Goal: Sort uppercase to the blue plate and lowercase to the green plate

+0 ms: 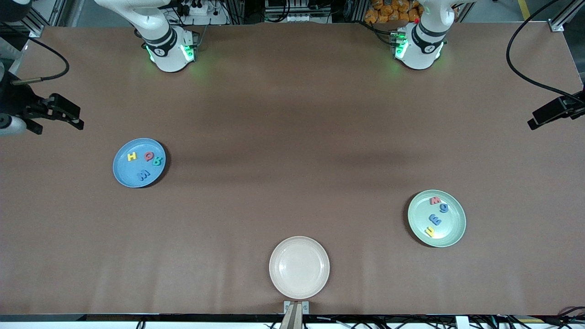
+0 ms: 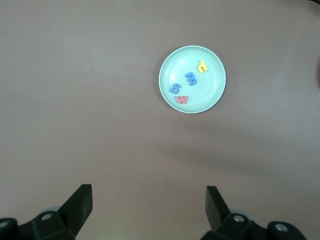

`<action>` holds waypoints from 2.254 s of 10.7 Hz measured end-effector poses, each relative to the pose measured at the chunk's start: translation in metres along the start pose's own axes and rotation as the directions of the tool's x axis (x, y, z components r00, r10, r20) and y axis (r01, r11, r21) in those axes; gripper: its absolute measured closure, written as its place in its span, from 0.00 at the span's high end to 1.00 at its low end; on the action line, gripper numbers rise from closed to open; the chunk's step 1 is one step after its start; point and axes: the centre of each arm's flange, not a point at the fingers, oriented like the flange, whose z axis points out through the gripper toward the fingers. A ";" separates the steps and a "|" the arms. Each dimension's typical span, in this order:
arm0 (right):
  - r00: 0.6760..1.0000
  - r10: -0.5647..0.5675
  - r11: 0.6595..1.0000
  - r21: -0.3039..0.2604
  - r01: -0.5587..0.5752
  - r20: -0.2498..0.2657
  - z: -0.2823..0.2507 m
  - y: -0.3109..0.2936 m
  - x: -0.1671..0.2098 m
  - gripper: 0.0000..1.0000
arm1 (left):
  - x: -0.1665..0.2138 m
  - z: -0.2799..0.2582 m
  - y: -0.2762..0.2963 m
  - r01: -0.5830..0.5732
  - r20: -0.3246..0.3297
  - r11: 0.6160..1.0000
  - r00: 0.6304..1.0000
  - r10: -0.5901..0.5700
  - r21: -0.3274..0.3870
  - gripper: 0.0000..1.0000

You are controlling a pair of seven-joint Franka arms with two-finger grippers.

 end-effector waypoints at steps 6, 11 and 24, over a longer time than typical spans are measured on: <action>0.997 0.016 1.000 0.004 -0.016 0.079 -0.021 0.003 -0.033 1.00 | 0.000 0.000 0.000 0.000 0.000 1.000 1.000 0.000 0.000 1.00; 0.997 0.022 0.999 -0.029 -0.020 0.074 -0.022 0.008 -0.033 1.00 | 0.000 0.000 0.000 -0.001 0.001 1.000 1.000 0.001 0.000 1.00; 0.998 0.033 0.999 -0.037 -0.031 0.052 -0.023 0.013 -0.031 1.00 | -0.001 0.000 0.004 -0.009 0.001 1.000 1.000 0.009 0.000 1.00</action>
